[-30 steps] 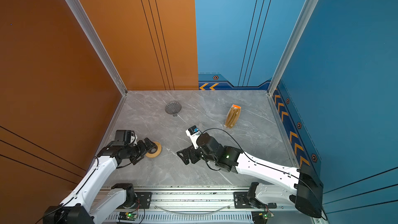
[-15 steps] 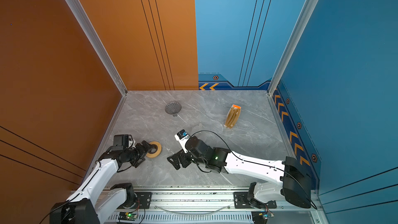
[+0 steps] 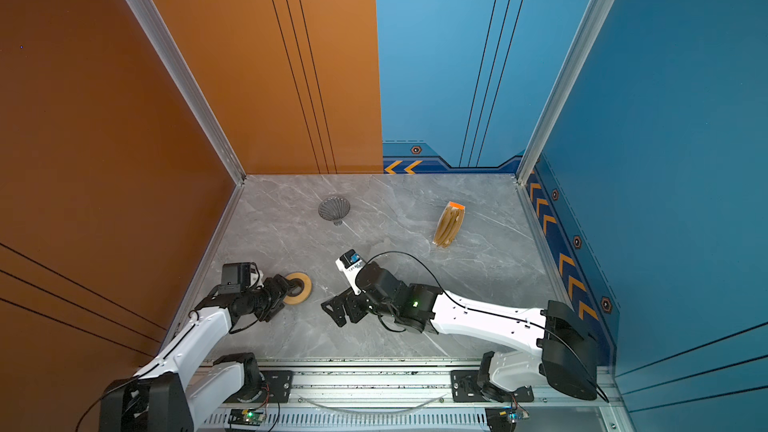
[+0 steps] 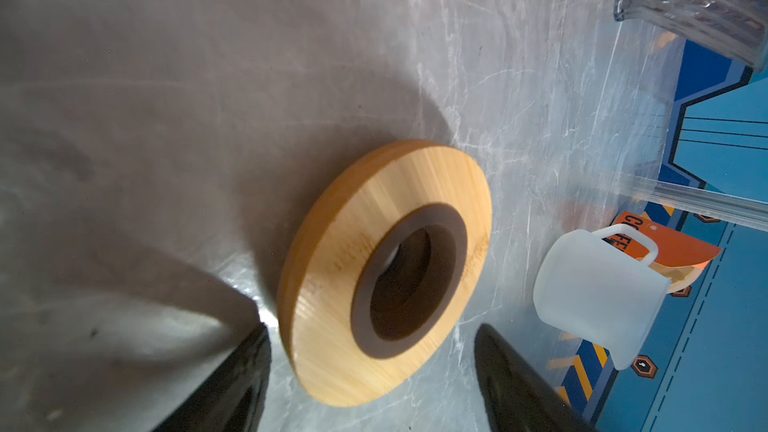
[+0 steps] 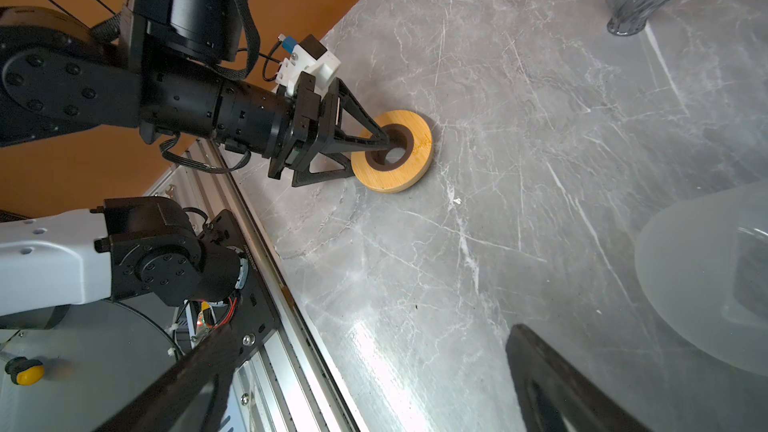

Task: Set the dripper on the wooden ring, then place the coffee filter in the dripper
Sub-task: 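Close the left gripper on the edge of the bamboo ring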

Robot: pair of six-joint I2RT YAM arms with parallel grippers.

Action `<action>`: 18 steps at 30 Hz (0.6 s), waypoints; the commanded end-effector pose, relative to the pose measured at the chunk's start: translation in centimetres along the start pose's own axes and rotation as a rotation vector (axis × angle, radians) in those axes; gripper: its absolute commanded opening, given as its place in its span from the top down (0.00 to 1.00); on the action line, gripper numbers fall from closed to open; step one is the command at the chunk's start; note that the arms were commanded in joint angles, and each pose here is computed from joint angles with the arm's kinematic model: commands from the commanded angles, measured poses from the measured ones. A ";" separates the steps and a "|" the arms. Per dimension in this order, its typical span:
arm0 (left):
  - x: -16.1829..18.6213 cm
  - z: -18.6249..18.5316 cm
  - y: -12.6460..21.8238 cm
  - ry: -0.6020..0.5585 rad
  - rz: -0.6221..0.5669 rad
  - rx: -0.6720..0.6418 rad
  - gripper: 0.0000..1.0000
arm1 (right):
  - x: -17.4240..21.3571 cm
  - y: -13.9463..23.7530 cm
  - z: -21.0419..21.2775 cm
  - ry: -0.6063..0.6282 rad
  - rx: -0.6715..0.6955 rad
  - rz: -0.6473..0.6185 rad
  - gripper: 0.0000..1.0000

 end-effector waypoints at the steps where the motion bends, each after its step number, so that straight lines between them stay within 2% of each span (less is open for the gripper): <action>1: 0.2 0.1 -0.5 0.017 0.007 0.037 0.24 | -1.3 -0.1 0.6 0.011 -0.007 -0.043 0.00; 18: -0.4 -0.3 -0.9 0.013 -0.038 0.109 0.33 | -1.3 -0.9 0.3 0.001 -0.008 -0.008 0.00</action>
Point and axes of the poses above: each gripper's point midway between its finger pads, its own y axis back along the fingers, its own z axis along the line the jaws close on, x = y × z, the point moved 8 cm from there along y, back along the fingers, and after that the axes turned 13 degrees about -y, right-handed, at the moved point
